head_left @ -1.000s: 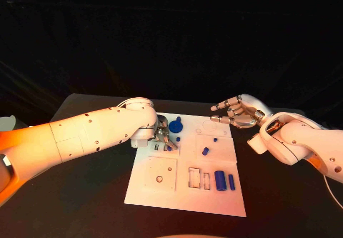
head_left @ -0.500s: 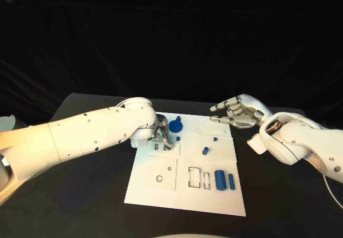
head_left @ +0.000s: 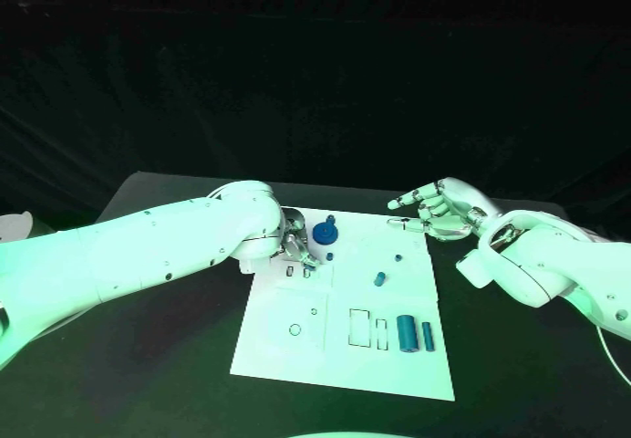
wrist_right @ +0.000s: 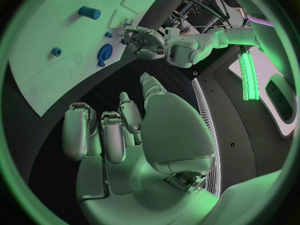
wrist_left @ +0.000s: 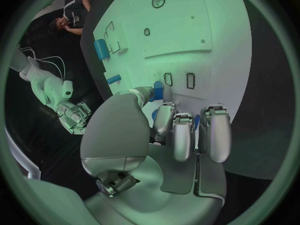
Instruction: Assemble the parts on the task board
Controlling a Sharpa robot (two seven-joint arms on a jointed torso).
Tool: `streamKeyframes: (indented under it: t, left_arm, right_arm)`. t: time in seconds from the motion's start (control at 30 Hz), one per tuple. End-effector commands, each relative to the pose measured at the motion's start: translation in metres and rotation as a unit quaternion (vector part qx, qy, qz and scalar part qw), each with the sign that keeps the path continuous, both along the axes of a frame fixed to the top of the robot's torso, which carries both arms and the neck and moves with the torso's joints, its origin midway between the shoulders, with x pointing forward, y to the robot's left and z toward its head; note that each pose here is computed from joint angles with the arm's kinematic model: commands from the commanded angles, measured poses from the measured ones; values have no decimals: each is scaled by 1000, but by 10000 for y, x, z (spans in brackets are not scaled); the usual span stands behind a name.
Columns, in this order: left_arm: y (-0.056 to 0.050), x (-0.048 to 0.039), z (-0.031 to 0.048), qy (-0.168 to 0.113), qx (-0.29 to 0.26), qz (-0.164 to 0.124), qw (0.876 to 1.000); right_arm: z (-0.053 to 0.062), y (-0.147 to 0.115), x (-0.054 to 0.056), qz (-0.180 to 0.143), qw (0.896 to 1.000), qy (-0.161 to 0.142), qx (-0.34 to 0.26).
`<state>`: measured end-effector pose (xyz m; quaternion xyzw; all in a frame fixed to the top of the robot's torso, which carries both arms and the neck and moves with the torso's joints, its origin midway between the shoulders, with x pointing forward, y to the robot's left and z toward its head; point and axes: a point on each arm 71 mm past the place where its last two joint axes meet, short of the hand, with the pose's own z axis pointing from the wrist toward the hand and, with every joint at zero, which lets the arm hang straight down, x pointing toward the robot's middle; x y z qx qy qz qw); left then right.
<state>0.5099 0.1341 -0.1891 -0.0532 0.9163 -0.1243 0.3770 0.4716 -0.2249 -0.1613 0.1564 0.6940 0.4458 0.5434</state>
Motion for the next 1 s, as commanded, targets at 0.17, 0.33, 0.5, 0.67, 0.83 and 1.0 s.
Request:
streamKeyframes:
  t: [0.17, 0.33, 0.5, 0.67, 0.83, 1.0]
  left_arm:
    - [75, -8, -57, 2, 14, 27, 1000]
    - [96, -13, -95, 1, 22, 27, 999]
    - [91, -17, -103, -13, 37, 18, 999]
    - [87, -34, -114, -19, 49, 9, 999]
    - [88, -59, -128, -14, 57, 1, 998]
    - [100, -74, -137, -9, 67, -7, 998]
  right_arm:
    - [-30, 18, -11, 9, 1000, 6, -5]
    - [-34, 17, -14, 9, 1000, 7, -5]
    - [-40, 17, -16, 10, 1000, 9, -5]
    - [-46, 18, -17, 11, 1000, 11, -6]
    - [-49, 18, -18, 12, 1000, 12, -7]
    - [-51, 18, -19, 13, 1000, 13, -7]
